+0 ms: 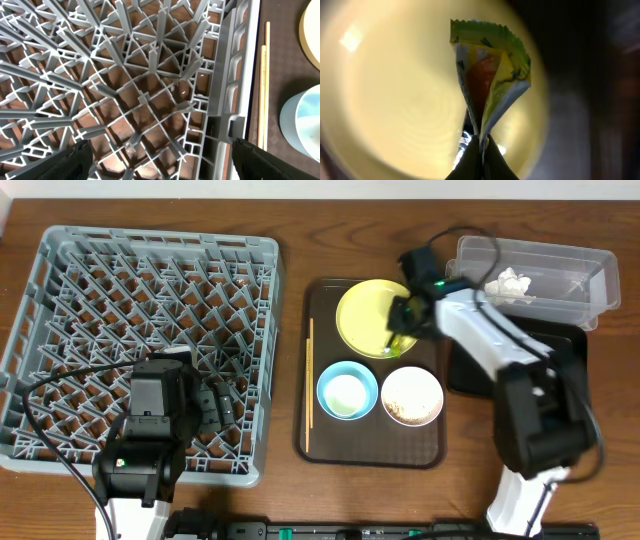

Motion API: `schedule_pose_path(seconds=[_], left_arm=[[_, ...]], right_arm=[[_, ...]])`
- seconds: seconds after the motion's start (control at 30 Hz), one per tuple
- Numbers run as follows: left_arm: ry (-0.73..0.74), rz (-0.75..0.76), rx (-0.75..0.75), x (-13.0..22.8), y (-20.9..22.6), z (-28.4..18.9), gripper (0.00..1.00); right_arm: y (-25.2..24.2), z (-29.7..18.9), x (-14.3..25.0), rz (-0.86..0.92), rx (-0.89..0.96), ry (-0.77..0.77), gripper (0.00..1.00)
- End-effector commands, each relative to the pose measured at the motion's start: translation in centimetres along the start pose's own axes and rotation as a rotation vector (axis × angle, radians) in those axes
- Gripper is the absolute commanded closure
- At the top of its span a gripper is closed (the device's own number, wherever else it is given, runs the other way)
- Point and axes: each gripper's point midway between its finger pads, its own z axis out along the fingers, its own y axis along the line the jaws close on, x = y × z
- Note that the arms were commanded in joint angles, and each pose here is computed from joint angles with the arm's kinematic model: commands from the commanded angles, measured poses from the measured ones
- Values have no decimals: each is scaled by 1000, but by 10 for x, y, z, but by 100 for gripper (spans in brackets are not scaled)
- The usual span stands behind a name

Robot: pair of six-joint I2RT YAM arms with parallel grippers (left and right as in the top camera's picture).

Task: Sort waste into correct bins and load items into the dishwasher
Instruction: 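Grasp the green snack wrapper on the yellow plate with right gripper, then carry wrapper right and release it into the clear bin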

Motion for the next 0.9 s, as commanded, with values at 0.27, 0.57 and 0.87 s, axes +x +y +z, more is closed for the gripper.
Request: schedule_pose_path(seconds=[0.27,0.57,0.87], left_arm=[[-17,-3,-4,-5,0,-4,9],[-16,-3,0,-5,-1,-4,9],[-16,-3,0,-5,-1,-4,9]], right_arm=[[-108,-164,-132,304,60,-551,92],[-184,-147,-154,506,122,-576,41],[-150,-153,-152,265,-6,-527,26]])
